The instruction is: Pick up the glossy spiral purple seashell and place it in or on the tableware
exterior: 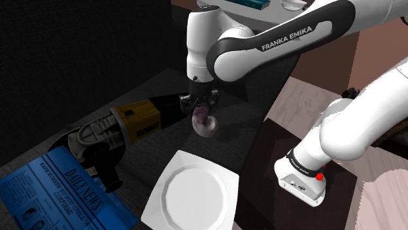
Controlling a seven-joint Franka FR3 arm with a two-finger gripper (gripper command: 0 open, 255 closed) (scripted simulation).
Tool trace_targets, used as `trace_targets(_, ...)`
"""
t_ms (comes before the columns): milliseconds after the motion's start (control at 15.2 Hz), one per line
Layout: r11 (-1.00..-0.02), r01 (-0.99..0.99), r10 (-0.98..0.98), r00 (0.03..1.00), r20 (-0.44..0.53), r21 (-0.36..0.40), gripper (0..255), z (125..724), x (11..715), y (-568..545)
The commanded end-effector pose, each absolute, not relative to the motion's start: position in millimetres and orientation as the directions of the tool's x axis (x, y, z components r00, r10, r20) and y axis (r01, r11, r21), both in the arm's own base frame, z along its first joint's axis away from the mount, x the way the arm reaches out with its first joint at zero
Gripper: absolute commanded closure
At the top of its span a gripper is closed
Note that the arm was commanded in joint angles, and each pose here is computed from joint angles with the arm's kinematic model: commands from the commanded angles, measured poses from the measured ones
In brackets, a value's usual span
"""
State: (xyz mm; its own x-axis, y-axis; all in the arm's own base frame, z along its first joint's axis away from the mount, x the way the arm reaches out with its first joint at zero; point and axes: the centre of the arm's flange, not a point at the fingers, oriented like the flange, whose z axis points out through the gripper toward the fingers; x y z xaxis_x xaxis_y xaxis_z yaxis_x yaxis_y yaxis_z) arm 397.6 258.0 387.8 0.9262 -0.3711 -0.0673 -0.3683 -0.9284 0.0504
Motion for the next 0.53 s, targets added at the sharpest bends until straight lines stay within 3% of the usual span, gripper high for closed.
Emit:
trace_targets(0, -0.928, -0.368, -0.371, 0.926, -0.068, 0.051, 255, 397.9, 397.8, 256.9)
trace_targets(462, -0.928, -0.368, -0.371, 0.926, -0.068, 0.051, 255, 415.9, 372.2, 287.1)
